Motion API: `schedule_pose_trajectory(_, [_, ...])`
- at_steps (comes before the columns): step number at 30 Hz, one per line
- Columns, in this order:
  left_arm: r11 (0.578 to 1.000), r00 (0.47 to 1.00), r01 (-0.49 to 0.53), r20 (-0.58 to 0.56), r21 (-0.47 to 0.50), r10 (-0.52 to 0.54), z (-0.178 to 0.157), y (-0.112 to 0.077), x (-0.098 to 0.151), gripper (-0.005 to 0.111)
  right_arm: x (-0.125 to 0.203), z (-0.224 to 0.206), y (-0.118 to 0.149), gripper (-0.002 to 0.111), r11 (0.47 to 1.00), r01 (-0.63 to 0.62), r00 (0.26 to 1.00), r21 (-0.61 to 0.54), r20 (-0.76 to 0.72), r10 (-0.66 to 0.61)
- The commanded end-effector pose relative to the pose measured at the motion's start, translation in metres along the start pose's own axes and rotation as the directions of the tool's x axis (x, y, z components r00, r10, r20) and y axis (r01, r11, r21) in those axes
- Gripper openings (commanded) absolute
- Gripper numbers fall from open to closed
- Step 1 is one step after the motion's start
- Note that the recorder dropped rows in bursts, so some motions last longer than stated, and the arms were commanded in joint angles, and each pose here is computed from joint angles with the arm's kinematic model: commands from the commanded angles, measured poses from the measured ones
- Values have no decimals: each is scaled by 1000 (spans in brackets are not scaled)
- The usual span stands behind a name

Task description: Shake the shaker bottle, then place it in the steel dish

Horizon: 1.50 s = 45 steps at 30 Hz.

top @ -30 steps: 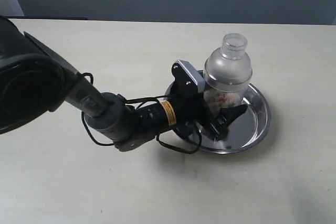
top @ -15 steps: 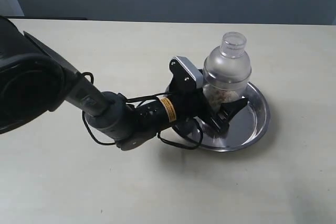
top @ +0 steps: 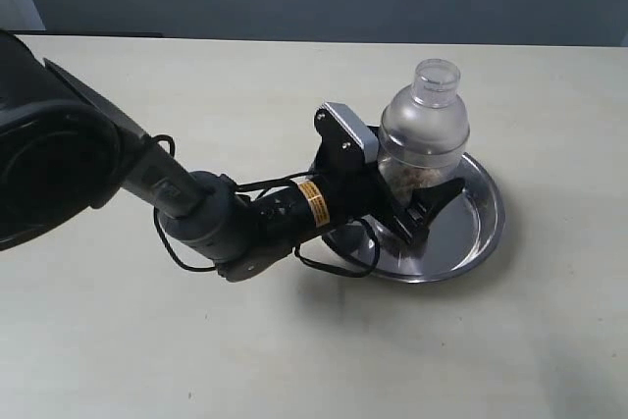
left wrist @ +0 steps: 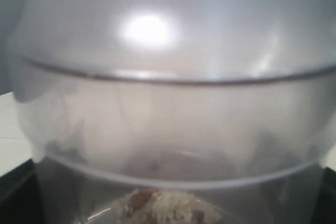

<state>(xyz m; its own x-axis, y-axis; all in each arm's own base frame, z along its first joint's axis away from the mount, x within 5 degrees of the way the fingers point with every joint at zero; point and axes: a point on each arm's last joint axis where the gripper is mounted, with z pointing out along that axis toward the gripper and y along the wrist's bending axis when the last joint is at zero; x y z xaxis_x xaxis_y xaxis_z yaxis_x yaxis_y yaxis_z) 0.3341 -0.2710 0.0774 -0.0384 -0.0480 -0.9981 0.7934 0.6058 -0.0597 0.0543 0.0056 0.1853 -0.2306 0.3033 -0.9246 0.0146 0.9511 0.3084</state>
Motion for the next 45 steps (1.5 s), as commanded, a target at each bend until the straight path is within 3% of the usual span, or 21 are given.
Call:
schedule_pose_trajectory(1, [998, 997, 68, 26, -7, -68, 1, 0, -4, 88, -1, 0, 0, -1, 1000, 14, 1000, -1, 12, -14])
schedule_pose_trajectory(10, [997, 997, 70, -35, -17, -71, 1, 1, 2, 90, -1, 0, 0, -1, 1000, 14, 1000, -1, 12, -14])
schedule_pose_trajectory(29, [998, 998, 60, 6, 17, -60, 1, -2, -2, 90, -1, 0, 0, -1, 1000, 8, 1000, -3, 12, -8])
schedule_pose_trajectory(45, [996, 997, 82, -14, -44, -82, 1, 4, 0, 90, -1, 0, 0, -1, 1000, 8, 1000, -3, 12, -8])
